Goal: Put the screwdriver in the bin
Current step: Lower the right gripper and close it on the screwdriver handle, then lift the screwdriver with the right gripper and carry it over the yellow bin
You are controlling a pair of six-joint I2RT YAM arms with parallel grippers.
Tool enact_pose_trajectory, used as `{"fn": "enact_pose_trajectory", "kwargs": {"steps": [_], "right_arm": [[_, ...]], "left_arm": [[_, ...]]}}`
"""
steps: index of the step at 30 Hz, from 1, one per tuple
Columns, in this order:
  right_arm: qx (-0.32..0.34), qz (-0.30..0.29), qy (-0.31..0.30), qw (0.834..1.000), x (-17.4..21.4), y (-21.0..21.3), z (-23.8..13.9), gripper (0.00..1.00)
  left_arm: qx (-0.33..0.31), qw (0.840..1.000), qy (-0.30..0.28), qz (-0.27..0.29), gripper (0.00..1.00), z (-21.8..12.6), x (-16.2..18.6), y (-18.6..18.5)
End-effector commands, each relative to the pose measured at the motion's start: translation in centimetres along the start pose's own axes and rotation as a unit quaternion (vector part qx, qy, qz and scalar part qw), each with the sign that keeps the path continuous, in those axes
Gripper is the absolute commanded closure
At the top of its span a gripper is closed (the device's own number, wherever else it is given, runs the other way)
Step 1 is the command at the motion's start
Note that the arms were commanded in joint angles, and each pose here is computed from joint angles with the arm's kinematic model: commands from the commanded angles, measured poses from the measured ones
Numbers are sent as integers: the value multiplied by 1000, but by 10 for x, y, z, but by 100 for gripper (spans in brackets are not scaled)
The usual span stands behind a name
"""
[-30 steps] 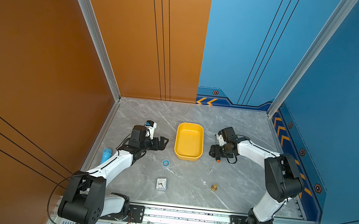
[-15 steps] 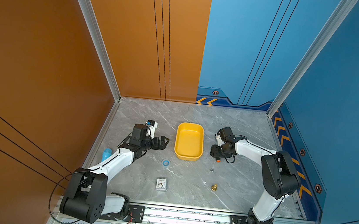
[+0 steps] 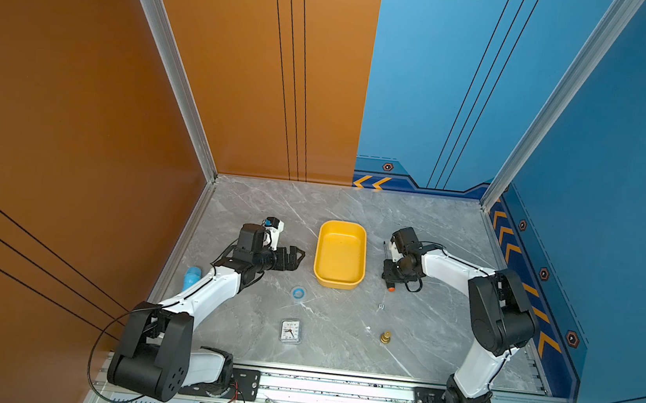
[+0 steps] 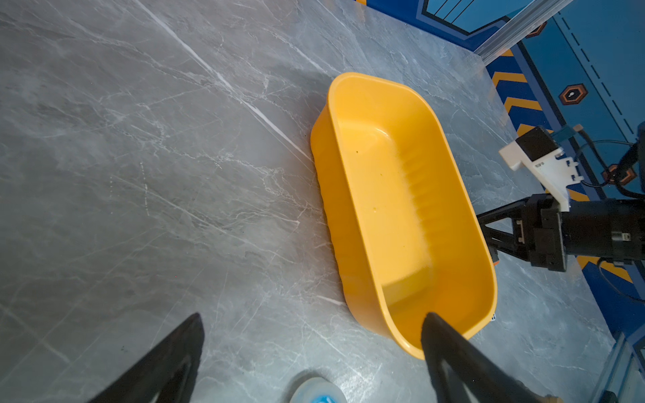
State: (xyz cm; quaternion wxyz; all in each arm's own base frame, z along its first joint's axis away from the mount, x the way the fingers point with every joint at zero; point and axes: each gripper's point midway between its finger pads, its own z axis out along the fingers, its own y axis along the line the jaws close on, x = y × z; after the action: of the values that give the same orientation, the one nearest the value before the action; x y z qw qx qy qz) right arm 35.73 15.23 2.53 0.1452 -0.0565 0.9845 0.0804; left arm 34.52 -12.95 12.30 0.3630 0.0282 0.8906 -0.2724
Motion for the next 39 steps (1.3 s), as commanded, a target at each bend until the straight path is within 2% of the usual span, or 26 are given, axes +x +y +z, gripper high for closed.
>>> {"fn": "enact_pose_trajectory", "kwargs": {"steps": [1,8,14,18,21,27,30,39], "right_arm": [[-11,23,37,999,11,-1,7,100],[-63,62,28,996,3,8,-9,100],[-31,82,14,996,-7,5,-35,100],[-41,98,-16,994,-20,11,-64,100],[-76,114,-45,990,-33,26,-92,100],[-134,91,-102,982,-55,62,-146,100],[-160,75,-114,978,-61,79,-162,100],[-179,60,-107,976,-60,132,-159,100]], "left_arm": [[26,999,14,14,2,2,1,-11],[24,999,18,13,2,2,6,-9],[21,1000,14,15,2,1,4,-9],[23,999,16,15,2,1,5,-9],[24,999,16,15,2,0,6,-9],[23,1000,14,16,2,-1,5,-10],[24,1000,14,16,2,-1,5,-10],[24,999,14,17,2,-1,6,-10]]}}
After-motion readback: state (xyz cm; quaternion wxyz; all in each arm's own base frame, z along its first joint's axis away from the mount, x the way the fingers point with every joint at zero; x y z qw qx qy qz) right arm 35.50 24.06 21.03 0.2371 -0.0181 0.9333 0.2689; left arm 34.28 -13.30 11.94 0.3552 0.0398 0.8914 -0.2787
